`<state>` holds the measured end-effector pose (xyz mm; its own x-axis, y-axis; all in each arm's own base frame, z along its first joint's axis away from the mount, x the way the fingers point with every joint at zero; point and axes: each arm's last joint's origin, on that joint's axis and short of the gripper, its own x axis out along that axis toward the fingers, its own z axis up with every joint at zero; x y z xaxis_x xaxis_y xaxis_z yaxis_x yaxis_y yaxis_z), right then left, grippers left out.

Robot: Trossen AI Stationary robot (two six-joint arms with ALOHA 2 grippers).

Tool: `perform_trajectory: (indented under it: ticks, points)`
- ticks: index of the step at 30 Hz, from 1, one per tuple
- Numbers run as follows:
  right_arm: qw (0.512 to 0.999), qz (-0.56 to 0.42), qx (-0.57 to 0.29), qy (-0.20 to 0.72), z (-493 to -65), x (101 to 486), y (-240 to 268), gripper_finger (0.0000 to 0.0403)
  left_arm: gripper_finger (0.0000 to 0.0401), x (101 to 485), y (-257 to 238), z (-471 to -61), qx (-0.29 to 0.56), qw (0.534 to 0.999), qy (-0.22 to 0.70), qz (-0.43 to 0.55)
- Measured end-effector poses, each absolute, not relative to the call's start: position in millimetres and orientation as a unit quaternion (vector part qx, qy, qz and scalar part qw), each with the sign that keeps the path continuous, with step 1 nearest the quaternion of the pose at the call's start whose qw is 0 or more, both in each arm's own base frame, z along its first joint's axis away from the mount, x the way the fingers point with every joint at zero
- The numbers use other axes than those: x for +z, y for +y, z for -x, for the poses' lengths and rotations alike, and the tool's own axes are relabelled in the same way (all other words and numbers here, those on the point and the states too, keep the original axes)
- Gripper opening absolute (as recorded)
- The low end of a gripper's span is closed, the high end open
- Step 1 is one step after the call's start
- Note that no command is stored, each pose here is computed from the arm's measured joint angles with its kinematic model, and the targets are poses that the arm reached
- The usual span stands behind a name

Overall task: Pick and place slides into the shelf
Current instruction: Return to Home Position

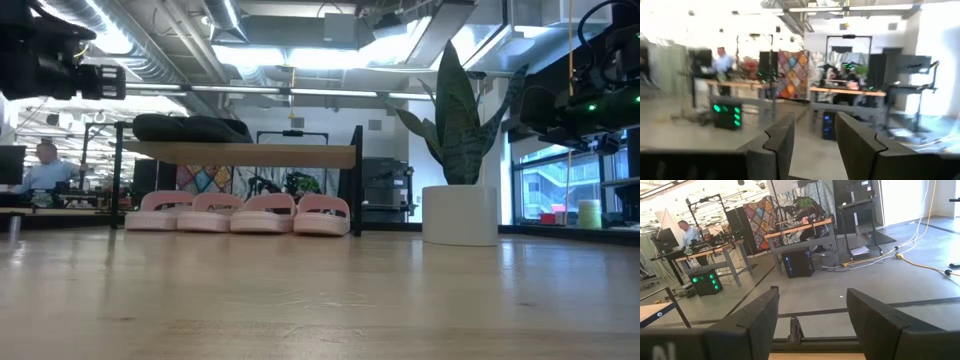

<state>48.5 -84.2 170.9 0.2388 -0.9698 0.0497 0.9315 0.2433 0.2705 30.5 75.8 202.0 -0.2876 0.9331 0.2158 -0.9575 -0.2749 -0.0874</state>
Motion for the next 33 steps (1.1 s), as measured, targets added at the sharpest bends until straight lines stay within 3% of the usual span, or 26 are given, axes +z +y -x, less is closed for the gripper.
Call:
perform_trajectory:
  ticks: [16, 24, 33]
  points:
    - [0.782, -0.092, -0.608, -0.104, -48.5, 170.9, -84.2, 0.0234, 0.0134, 185.8, 85.0, -22.5, 0.816, 0.572, -0.056, -0.056]
    - [0.782, -0.092, -0.608, -0.104, -48.5, 170.9, -84.2, 0.0234, 0.0134, 179.6, 86.3, -22.3, 0.820, 0.567, 0.011, -0.074]
    - [0.782, -0.092, -0.608, -0.104, -48.5, 170.9, -84.2, 0.0234, 0.0134, 179.6, 86.3, -22.2, 0.820, 0.568, 0.005, -0.069]
